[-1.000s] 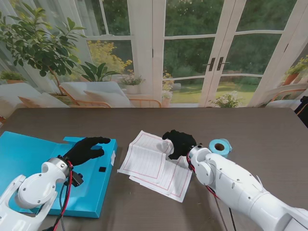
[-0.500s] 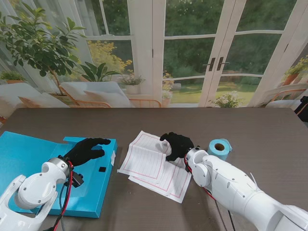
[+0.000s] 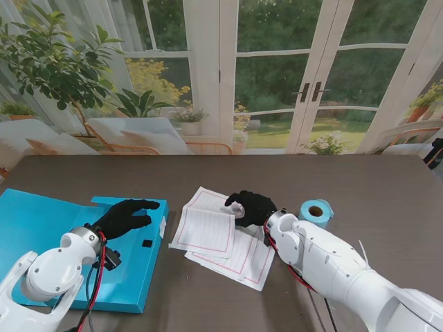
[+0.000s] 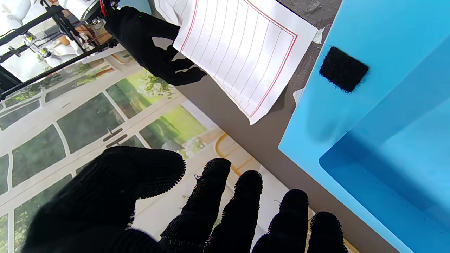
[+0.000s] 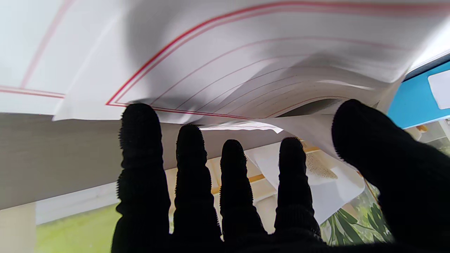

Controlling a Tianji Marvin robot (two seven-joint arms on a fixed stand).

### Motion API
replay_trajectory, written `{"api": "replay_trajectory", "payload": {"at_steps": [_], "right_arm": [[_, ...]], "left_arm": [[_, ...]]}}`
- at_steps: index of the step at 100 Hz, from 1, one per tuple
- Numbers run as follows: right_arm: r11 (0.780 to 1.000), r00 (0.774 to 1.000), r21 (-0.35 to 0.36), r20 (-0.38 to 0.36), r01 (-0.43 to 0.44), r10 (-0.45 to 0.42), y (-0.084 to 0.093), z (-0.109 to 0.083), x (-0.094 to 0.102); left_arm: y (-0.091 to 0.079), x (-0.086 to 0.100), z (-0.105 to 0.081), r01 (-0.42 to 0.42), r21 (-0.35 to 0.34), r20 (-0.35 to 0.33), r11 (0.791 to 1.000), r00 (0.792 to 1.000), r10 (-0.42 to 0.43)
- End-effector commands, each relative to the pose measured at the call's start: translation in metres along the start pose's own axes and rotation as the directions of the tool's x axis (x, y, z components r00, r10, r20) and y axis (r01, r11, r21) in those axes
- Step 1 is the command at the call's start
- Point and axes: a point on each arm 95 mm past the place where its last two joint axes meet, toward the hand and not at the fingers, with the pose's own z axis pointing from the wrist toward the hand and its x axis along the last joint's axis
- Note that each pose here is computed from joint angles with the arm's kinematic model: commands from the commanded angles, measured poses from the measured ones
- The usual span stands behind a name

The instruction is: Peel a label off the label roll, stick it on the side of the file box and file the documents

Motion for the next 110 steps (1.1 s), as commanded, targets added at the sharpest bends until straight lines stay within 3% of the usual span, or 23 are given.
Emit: {"api": "replay_trajectory", "payload": {"at_steps": [1, 48, 110], "right_arm": [[0.998, 0.999, 0.053, -0.019, -0.031, 0.032, -0.019, -0.003, 0.004], [0.992, 0.990, 0.012, -0.067, -0.124, 0.124, -0.025, 0.002, 0.009], [0.989, 0.994, -0.109, -0.070, -0.097, 0.089, -0.009, 0.006, 0.015]], "left_arm": [[0.002, 0.002, -0.001, 0.005, -0.022, 0.001, 1.000, 1.000, -0.005], [0.005, 0.004, 0.000, 0.036, -0.026, 0.014, 0.999, 0.999, -0.036], [0.007, 0.007, 0.003, 0.079, -0.040, 0.015, 0.996, 0.997, -0.079]]}}
